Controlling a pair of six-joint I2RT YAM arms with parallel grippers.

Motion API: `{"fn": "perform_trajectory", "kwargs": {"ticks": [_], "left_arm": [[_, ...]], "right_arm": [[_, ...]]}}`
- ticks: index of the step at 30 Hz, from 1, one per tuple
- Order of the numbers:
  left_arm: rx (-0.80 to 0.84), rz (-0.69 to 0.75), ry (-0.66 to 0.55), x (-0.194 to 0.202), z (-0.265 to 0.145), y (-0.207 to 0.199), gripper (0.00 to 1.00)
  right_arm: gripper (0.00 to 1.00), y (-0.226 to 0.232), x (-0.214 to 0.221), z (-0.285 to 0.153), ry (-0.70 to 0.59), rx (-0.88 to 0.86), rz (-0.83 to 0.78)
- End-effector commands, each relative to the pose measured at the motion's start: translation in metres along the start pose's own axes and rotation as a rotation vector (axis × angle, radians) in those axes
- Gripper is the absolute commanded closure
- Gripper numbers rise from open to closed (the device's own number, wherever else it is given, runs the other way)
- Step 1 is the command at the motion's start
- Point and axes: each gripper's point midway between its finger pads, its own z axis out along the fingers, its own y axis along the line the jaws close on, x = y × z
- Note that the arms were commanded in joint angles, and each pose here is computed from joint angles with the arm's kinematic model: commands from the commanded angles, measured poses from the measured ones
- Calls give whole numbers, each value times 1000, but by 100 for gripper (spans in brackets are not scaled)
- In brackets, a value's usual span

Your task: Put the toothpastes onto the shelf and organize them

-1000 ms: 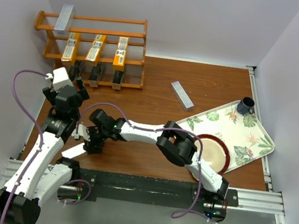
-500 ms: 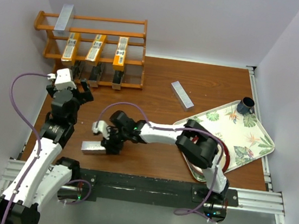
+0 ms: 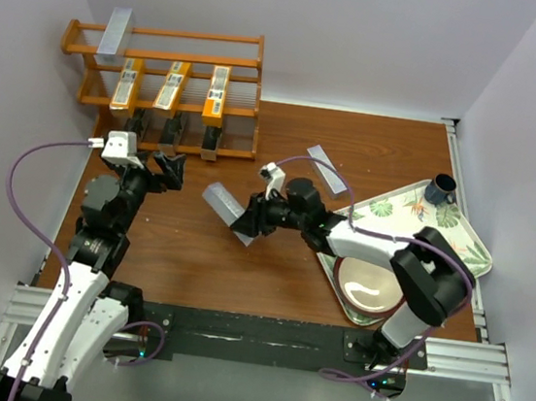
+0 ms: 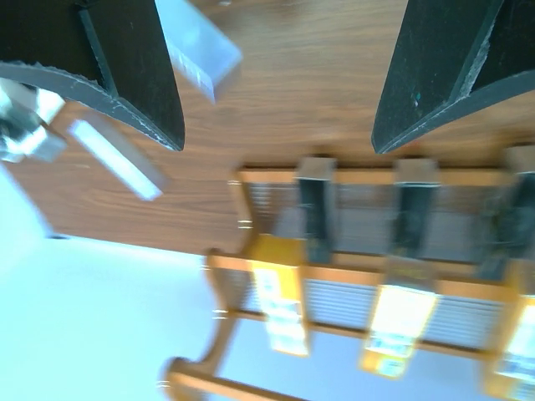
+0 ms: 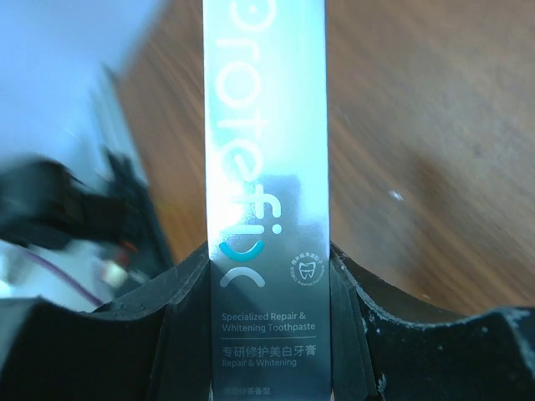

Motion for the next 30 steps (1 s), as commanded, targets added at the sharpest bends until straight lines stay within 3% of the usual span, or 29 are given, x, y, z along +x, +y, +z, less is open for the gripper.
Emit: {"fn": "perform_trajectory", "kwargs": {"ticks": [1,6,15,30], "left_arm": [[212,-150,-40,-7,-6,-41,0],[370,-309,0,9,-16,-73,0],[512,-398,44,34,-23,-123,0],[568,-495,76,39,-22,-138,0]], "right_arm": [[83,50,-79,-30,-317,-181,174],[83,61,-110,-58,-505,-279,311],[83,70,-145,-89,-722,-453,468],[83,83,-154,-96,-737,-485,387]]}}
